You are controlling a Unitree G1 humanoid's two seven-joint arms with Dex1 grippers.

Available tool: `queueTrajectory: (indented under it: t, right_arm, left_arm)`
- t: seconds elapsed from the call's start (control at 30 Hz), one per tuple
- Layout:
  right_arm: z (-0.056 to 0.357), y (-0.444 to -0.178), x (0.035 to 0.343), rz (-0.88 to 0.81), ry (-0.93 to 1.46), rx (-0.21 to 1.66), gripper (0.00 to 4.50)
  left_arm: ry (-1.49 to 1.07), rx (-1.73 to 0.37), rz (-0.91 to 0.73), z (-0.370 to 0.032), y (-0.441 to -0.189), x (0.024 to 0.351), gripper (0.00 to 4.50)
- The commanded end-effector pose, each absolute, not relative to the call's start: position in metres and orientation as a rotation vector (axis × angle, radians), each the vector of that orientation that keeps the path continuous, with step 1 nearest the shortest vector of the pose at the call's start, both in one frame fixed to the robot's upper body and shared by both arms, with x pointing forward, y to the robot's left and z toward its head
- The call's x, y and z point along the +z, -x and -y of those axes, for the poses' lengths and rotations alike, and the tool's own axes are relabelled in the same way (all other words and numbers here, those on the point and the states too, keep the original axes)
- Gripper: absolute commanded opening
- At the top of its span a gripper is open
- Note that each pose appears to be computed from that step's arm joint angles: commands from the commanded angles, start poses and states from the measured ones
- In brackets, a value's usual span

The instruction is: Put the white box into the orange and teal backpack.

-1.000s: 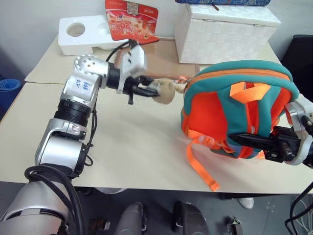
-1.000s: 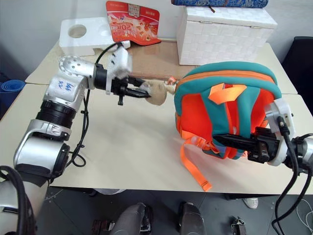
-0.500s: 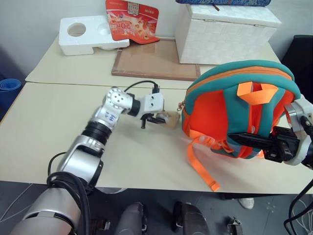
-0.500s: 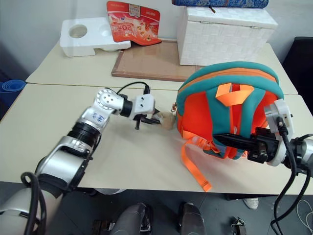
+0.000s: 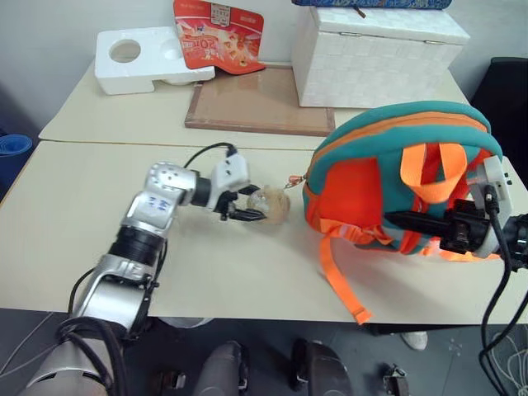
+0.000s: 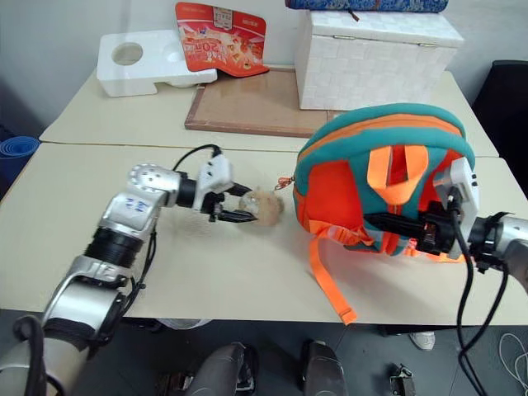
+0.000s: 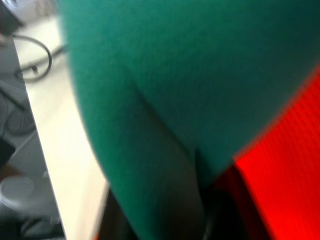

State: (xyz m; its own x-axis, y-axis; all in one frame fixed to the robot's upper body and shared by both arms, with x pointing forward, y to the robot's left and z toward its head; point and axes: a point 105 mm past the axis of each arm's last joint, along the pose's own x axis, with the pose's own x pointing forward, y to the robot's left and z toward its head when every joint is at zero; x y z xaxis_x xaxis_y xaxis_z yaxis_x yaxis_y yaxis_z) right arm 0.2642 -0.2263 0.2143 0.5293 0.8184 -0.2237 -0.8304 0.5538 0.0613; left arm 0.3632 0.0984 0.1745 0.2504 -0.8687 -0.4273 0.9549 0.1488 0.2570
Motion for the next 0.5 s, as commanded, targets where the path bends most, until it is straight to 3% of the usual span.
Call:
queueTrajectory:
  t: [0.03,0.1,0.3,0.5]
  right_arm:
    - [0.248,-0.258,0.238,-0.211,0.055,0.977,1.94]
    - [0.26,-0.249,0.244,-0.233,0.056,0.977,2.59]
    - [0.313,-0.236,0.254,-0.266,0.087,0.819,4.47]
    - [0.356,-0.233,0.251,-0.229,0.035,0.658,4.47]
  left_arm:
    - [-0.407,-1.336,-0.183,-0.126,-0.347,0.195,4.09]
    - [-0.34,-1.308,-0.197,-0.146,-0.34,0.204,4.5]
    - [-0.206,-1.199,-0.17,-0.197,-0.313,0.24,4.5]
    - [-0.232,-1.064,-0.101,-0.199,-0.31,0.249,4.5]
